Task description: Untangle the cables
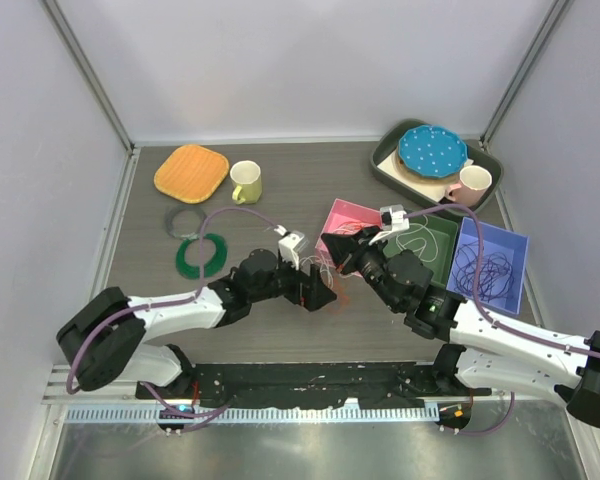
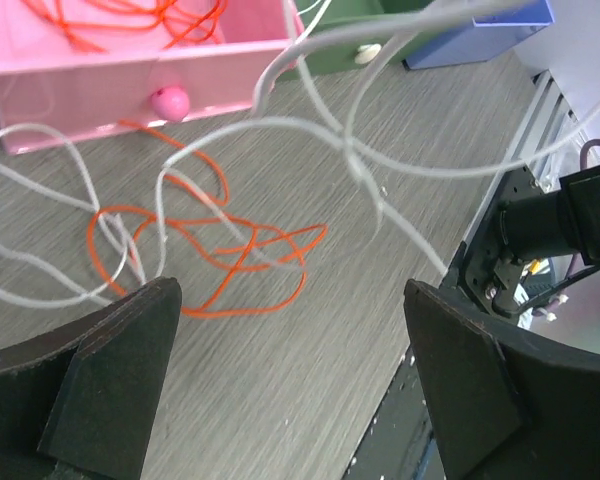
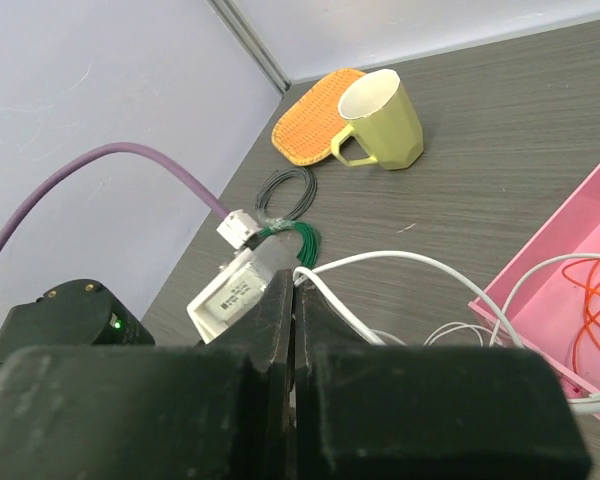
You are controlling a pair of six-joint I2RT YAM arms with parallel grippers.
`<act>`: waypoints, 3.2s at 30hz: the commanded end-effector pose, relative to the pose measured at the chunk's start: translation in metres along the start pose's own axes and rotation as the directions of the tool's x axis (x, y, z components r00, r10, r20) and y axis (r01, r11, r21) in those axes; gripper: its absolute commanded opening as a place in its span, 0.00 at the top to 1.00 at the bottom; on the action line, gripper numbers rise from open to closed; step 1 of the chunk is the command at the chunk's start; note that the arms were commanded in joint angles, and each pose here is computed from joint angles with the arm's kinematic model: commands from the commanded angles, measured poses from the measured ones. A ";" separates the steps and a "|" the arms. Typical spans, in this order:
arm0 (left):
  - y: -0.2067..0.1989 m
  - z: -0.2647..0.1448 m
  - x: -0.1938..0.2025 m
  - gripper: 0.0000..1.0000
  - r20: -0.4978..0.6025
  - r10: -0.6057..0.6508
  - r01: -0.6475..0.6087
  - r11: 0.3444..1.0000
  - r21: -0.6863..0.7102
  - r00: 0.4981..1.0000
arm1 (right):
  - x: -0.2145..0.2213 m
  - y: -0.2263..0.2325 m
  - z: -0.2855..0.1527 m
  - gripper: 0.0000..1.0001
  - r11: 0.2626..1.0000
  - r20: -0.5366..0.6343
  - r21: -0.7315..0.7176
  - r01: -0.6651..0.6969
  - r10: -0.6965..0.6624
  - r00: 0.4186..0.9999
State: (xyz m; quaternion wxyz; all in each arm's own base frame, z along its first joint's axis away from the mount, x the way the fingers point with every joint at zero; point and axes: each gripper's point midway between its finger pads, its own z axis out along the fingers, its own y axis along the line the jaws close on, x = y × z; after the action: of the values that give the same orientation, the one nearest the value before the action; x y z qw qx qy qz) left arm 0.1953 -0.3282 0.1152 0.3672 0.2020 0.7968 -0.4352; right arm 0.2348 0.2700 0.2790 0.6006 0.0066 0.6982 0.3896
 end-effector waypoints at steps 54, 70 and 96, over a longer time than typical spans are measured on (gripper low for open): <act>0.108 -0.139 0.020 0.68 0.381 -0.235 0.440 0.616 -0.653 0.894 | -0.117 -0.224 -0.012 0.99 0.602 0.114 0.788 0.128 -0.347 0.931; 0.055 -0.096 0.003 0.00 0.251 -0.243 0.333 0.839 -0.431 0.937 | 0.004 -0.307 -0.026 0.71 0.546 -0.044 0.835 0.072 -0.063 0.997; 0.054 0.007 0.030 0.29 0.001 -0.305 0.271 0.844 -0.463 0.952 | -0.032 -0.135 -0.045 0.06 0.992 0.064 0.115 0.048 -0.055 0.996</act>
State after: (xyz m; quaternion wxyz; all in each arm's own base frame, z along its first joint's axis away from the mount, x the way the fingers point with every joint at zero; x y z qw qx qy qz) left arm 0.2052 -0.2824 0.0499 0.3036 -0.0095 0.9183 -0.2540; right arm 0.2787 0.1083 0.1963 0.6013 0.0977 0.7544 0.2445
